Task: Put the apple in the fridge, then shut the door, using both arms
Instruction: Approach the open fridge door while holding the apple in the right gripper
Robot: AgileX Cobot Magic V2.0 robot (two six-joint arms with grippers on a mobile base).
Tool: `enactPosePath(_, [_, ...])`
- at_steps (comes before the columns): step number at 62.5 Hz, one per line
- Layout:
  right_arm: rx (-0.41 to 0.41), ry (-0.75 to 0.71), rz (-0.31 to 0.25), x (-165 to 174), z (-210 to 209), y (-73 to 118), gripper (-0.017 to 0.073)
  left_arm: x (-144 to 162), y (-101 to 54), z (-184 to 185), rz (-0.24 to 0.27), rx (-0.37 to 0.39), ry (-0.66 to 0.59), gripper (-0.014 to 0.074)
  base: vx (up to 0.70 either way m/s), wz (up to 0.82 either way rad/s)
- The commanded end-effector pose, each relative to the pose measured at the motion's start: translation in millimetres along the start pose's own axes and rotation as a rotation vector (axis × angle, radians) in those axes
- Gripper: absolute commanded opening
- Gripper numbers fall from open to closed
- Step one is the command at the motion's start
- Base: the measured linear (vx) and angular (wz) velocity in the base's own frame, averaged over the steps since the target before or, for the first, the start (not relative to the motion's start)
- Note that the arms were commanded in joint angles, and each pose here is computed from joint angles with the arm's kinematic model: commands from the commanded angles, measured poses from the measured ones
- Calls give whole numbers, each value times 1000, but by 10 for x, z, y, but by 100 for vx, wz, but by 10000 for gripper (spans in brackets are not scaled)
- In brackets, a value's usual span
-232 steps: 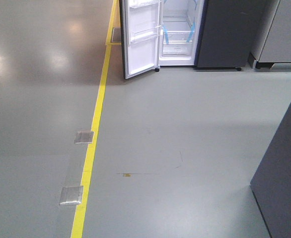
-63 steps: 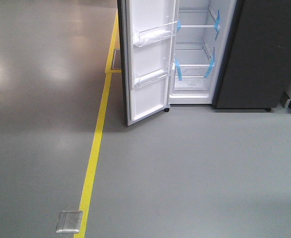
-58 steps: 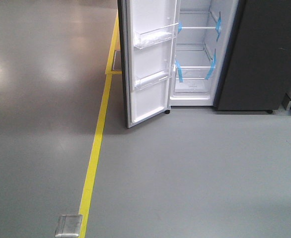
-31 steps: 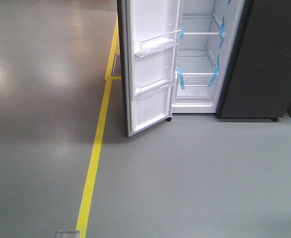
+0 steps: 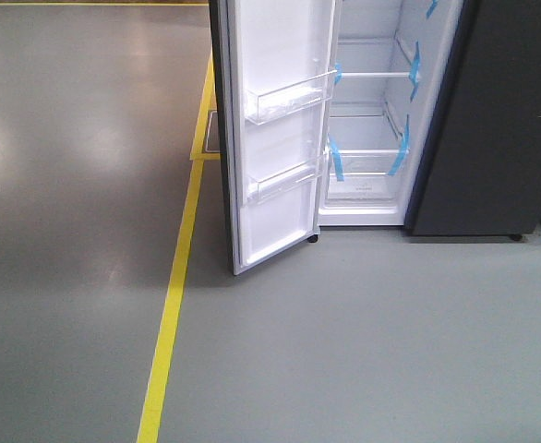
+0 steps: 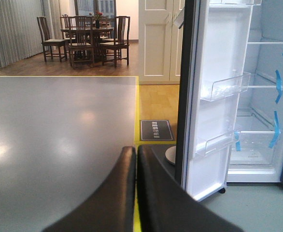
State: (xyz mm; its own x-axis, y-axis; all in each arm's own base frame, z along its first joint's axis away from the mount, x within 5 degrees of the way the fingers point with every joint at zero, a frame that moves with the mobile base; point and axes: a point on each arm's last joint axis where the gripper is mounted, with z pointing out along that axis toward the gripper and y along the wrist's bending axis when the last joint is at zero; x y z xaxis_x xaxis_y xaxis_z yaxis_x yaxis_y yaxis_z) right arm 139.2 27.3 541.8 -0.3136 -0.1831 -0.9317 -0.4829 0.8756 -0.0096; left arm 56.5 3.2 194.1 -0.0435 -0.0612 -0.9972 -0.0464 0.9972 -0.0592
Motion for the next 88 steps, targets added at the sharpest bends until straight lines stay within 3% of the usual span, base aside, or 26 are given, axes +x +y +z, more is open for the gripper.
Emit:
enactPosePath(1, [-15,-60,-13,-74,-85,71,-6,26,-9,2,-11,14,-53,-6,17,-2])
enactPosePath(88, [-15,-60,-13,-74,-85,71,-6,26,-9,2,-11,14,-53,-6,16,-1])
